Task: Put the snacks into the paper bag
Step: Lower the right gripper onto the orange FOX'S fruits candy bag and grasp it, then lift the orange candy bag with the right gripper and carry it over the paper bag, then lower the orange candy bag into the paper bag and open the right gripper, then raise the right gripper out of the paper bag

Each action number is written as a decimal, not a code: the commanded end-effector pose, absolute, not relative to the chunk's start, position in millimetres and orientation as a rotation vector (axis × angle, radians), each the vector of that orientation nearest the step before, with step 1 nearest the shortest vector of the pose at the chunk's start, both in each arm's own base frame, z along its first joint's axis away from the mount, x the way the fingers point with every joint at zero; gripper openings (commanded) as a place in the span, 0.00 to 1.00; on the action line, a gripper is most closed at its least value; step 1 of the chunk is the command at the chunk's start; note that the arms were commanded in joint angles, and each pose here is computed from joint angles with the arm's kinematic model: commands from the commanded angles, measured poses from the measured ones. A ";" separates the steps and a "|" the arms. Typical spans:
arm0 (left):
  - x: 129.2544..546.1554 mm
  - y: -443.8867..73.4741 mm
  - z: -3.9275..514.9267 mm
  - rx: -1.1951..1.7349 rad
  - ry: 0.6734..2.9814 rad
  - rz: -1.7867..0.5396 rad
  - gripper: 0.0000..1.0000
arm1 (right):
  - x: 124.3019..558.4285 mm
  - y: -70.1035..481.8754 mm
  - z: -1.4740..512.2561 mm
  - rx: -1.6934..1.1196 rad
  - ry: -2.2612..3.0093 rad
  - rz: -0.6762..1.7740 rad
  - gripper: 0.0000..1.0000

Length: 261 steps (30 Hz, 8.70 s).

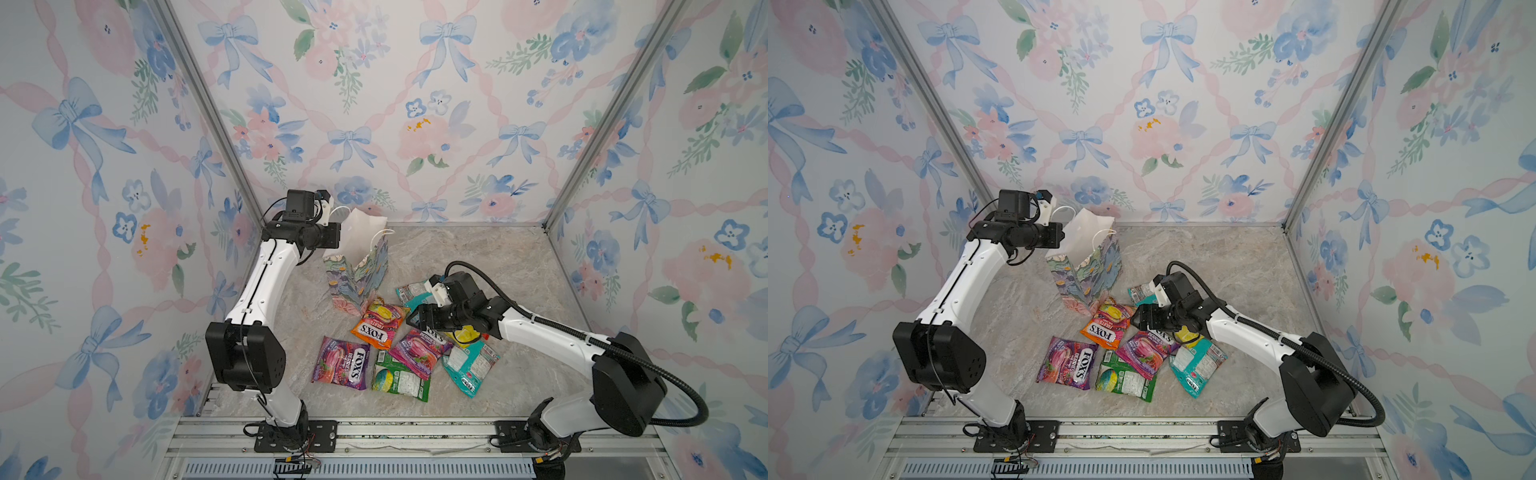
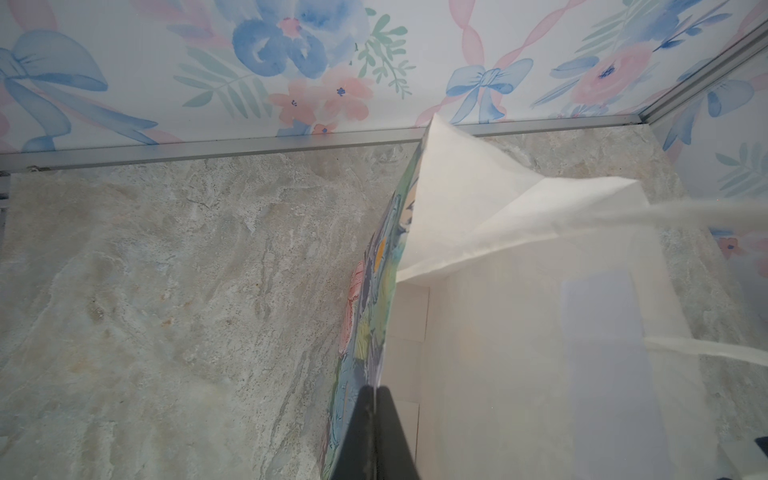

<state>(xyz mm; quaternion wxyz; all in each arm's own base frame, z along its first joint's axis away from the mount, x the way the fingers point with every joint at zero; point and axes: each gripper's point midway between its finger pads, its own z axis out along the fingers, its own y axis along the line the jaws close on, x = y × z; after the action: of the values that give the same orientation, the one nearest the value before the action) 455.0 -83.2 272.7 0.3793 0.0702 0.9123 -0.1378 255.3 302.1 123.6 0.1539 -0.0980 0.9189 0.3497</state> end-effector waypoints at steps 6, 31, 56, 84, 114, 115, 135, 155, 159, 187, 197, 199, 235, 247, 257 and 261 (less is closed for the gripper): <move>439.4 -78.4 282.4 0.189 2.307 -0.347 0.00 | 257.8 327.4 106.9 -0.285 2.694 1.074 0.81; 428.9 -71.6 280.8 0.155 2.285 -0.365 0.00 | 297.9 369.2 49.5 -0.028 2.753 1.186 0.75; 429.9 -65.0 279.0 0.143 2.288 -0.362 0.00 | 315.5 381.9 81.3 -0.048 2.641 1.302 0.04; 425.6 -81.2 287.3 0.187 2.264 -0.480 0.00 | 397.8 252.1 250.3 -0.102 2.275 0.866 0.02; 420.2 -103.0 289.7 0.244 2.250 -0.600 0.00 | 456.9 273.4 441.6 -0.230 1.816 0.801 0.02; 419.7 -103.4 289.6 0.245 2.251 -0.601 0.00 | 457.5 279.3 444.3 -0.242 1.809 0.803 0.02; 420.9 -103.3 285.8 0.239 2.260 -0.604 0.00 | 437.0 387.3 416.9 -0.434 1.859 0.887 0.01; 423.7 -99.5 280.2 0.211 2.278 -0.581 0.00 | 418.8 368.0 379.1 -0.395 1.931 0.830 0.00; 424.2 -99.7 279.7 0.213 2.278 -0.583 0.00 | 413.3 374.3 373.3 -0.409 1.944 0.851 0.00; 424.1 -100.9 279.1 0.213 2.280 -0.594 0.00 | 391.0 419.1 332.8 -0.442 2.048 1.040 0.00; 423.8 -101.0 279.6 0.213 2.279 -0.592 0.00 | 395.0 411.8 316.3 -0.399 2.096 1.070 0.00; 424.0 -100.2 279.3 0.211 2.279 -0.591 0.00 | 397.3 408.0 313.6 -0.377 2.100 1.082 0.00; 424.6 -100.9 275.5 0.212 2.289 -0.591 0.00 | 421.5 389.4 342.9 -0.340 2.024 1.091 0.94; 425.6 -101.3 272.1 0.211 2.297 -0.598 0.00 | 427.2 399.1 374.8 -0.407 1.917 1.117 0.96; 425.7 -102.4 270.2 0.211 2.302 -0.605 0.00 | 443.2 403.9 413.7 -0.421 1.804 1.139 0.96; 425.9 -101.5 270.2 0.210 2.302 -0.601 0.00 | 450.2 384.1 423.7 -0.374 1.805 1.108 0.97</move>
<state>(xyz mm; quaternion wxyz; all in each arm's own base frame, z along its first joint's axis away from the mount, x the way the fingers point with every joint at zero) 425.0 -96.7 276.9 0.3757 0.0795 0.8950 -0.2268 441.3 401.2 410.6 0.4596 -0.1627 0.7415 0.4609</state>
